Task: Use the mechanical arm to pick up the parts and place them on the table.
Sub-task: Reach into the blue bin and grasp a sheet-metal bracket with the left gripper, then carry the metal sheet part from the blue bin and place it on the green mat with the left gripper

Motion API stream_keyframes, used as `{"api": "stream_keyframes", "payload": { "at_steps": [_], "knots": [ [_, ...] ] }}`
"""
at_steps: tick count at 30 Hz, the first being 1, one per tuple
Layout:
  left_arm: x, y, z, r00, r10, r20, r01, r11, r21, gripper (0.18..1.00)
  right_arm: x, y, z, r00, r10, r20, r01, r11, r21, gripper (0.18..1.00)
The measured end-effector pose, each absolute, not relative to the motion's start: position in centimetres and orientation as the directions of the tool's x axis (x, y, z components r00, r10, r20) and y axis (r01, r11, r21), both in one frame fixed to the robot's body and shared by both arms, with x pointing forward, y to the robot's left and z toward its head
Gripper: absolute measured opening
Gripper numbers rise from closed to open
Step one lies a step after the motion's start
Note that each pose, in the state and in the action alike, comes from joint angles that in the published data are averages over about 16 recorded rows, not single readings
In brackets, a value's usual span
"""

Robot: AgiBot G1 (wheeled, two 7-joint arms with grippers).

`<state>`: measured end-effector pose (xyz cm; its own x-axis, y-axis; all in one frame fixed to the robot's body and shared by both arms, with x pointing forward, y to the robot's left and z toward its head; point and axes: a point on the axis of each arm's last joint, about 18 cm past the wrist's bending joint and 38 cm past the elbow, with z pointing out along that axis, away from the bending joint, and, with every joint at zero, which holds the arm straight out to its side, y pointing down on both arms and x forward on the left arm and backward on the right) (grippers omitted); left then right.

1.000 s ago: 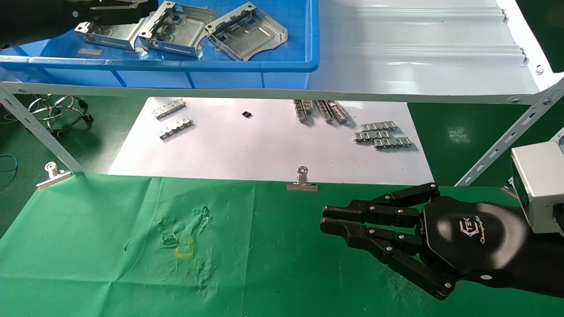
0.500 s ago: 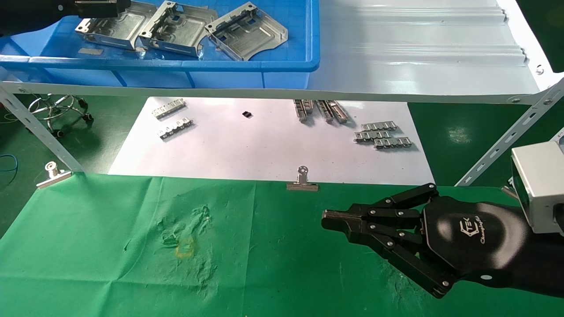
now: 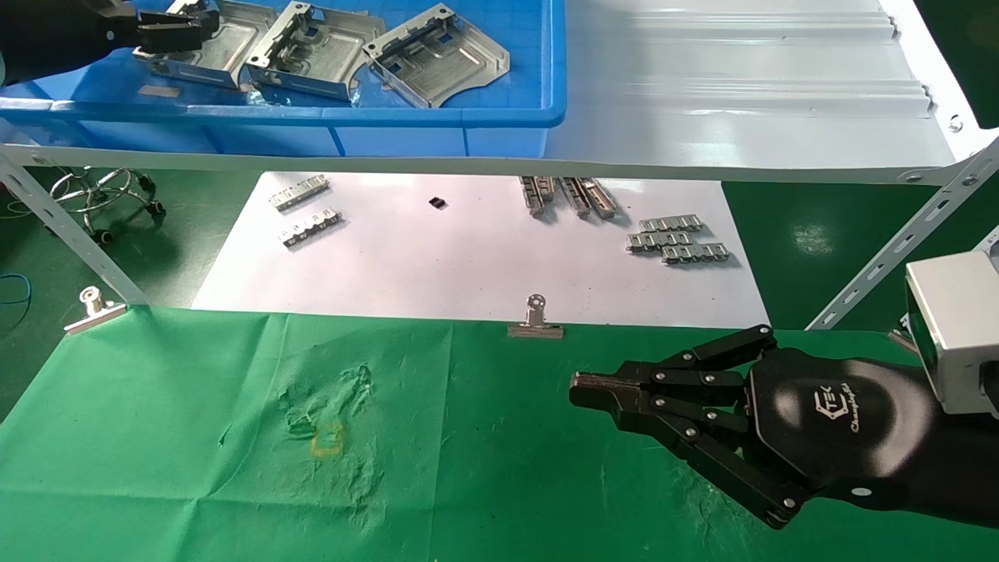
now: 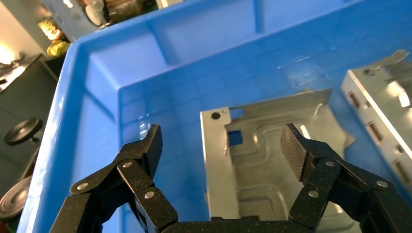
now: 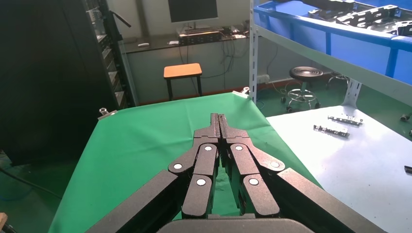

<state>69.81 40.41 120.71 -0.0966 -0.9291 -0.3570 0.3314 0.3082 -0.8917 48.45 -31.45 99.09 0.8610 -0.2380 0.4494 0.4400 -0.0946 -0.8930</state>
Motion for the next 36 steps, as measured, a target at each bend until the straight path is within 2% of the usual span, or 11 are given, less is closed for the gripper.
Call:
{"api": "stream_keyframes", "payload": {
  "at_steps": [9,25,31,36],
  "knots": [
    [70.4,40.8,120.2,-0.060,-0.937,-0.343,0.311,0.309,-0.899,0.814,48.5,-31.5,99.1,0.861,-0.238,0.449,0.440,-0.095,-0.893,0.192],
    [70.6,41.3,119.5,-0.058,-0.941,-0.333,0.292,0.303,-0.907,0.437,48.5,-31.5,99.1,0.861,-0.238,0.449,0.440,-0.095,-0.893,0.192],
    [70.3,41.3,119.7,-0.073,-0.940,-0.334,0.293,0.300,-0.908,0.335,48.5,-31.5,99.1,0.861,-0.238,0.449,0.440,-0.095,-0.893,0.192],
    [69.8,41.2,120.3,-0.085,-0.939,-0.334,0.307,0.295,-0.905,0.288,48.5,-31.5,99.1,0.861,-0.238,0.449,0.440,-0.095,-0.893,0.192]
  ]
}}
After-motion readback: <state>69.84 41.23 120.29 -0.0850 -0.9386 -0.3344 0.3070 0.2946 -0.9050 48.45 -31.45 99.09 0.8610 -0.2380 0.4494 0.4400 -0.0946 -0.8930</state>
